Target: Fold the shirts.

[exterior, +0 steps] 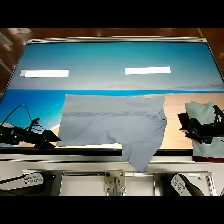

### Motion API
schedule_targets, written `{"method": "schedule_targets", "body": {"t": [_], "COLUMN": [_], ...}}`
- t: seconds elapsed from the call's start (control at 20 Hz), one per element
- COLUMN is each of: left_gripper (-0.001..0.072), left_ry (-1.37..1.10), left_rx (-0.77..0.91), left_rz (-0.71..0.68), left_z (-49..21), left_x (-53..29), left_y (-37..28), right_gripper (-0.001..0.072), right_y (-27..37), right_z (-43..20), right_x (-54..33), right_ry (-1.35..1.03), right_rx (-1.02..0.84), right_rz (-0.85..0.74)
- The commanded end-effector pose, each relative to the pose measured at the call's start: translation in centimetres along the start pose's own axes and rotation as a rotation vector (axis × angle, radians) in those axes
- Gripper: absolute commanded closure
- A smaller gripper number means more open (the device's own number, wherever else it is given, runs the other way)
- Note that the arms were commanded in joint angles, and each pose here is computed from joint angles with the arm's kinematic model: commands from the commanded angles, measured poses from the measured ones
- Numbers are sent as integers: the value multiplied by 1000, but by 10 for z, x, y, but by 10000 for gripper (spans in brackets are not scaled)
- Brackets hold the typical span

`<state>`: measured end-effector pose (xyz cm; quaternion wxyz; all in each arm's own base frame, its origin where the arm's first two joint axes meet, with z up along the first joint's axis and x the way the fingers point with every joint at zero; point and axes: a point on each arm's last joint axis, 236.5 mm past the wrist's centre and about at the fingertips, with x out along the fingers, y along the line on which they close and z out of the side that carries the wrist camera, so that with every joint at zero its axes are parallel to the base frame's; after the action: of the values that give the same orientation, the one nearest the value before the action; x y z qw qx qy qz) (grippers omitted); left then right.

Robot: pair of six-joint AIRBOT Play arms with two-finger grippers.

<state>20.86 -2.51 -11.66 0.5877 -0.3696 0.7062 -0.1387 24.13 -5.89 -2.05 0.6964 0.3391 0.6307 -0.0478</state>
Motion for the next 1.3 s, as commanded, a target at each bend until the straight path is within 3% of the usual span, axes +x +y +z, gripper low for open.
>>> {"method": "schedule_targets", "body": {"t": [0.0,0.1,0.15,0.2,0.25,0.3,0.5,0.6,0.8,1.1,1.15,1.25], "left_gripper": [274,580,666,666,666,666,666,666,666,666,666,666], "left_ry": [10,18,17,18,22,29,41,48,56,57,56,56], "left_rx": [13,12,10,10,11,11,-12,-16,-15,-23,-22,-22], "left_rz": [-7,-8,-8,-9,-12,-17,-23,-28,-32,-32,-32,-31], "left_z": [3,2,2,2,1,-1,-4,-5,-7,-7,-7,-7], "left_x": [13,15,14,14,14,14,14,14,14,14,14,14], "left_y": [-4,-4,-4,-4,-5,-6,-7,-9,-10,-10,-10,-10], "right_gripper": [191,192,191,188,54,32,34,105,105,105,129,424], "right_y": [2,-1,-5,-8,-4,3,3,6,6,22,23,24], "right_z": [-2,-4,-9,-20,-36,-54,-85,-91,-86,-117,-122,-123], "right_x": [0,0,3,10,20,30,71,85,98,130,133,134], "right_ry": [8,15,34,70,125,177,216,204,153,297,319,322], "right_rx": [3,1,5,0,-36,-53,45,73,110,-4,-16,-32], "right_rz": [10,-1,-15,-15,25,81,149,183,197,155,151,152]}}
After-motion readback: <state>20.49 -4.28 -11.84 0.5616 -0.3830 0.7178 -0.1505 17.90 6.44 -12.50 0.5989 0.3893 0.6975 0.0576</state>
